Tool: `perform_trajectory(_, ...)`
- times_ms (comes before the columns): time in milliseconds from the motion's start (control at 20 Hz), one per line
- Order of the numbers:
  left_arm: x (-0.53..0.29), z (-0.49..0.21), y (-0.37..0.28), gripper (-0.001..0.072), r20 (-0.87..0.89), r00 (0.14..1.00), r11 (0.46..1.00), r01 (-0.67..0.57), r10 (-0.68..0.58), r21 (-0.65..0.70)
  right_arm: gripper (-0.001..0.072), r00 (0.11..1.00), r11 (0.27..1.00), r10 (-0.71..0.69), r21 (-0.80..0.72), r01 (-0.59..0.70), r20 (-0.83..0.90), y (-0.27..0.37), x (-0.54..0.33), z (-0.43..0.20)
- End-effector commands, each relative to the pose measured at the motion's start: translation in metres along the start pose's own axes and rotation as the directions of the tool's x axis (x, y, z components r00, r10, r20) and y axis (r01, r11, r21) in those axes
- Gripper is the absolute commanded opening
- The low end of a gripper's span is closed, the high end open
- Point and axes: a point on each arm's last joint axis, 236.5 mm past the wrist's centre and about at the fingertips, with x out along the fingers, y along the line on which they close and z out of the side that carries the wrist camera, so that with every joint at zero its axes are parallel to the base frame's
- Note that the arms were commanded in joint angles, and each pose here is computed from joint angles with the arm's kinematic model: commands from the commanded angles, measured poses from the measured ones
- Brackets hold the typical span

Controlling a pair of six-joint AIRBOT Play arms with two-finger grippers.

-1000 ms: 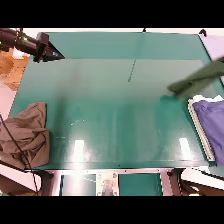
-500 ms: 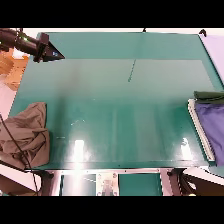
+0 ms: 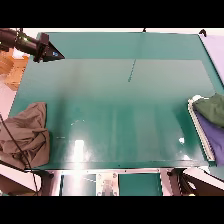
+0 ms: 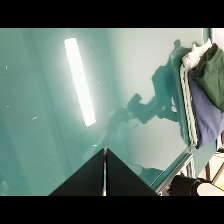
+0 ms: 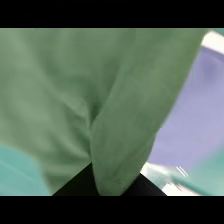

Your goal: Fold the shirts.

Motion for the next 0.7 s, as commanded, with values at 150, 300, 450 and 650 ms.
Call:
perform_trajectory(150, 0.000, 0.000, 0.000, 0.0023, 0.001, 1.000, 1.000, -0.001, 0.001, 0.018, 0.0055, 0.957, 0.969, -0.223, 0.069, 0.239, -0.186, -0.065, 0.070, -0.059)
perform_trajectory(300, 0.000, 0.000, 0.000, 0.0023, 0.002, 1.000, 1.000, -0.001, 0.001, 0.019, 0.0682, 0.947, 0.959, -0.254, 0.079, 0.273, -0.195, -0.073, 0.071, -0.060)
perform_trajectory(450, 0.000, 0.000, 0.000, 0.0023, 0.002, 1.000, 1.000, -0.001, 0.001, 0.019, 0.0681, 0.977, 0.972, -0.185, 0.128, 0.198, -0.106, -0.051, 0.043, -0.032)
perform_trajectory(650, 0.000, 0.005, 0.001, 0.0023, 0.020, 1.000, 1.000, -0.003, 0.003, 0.031, 0.0569, 0.976, 0.993, 0.105, 0.037, -0.114, 0.192, 0.049, -0.038, 0.036)
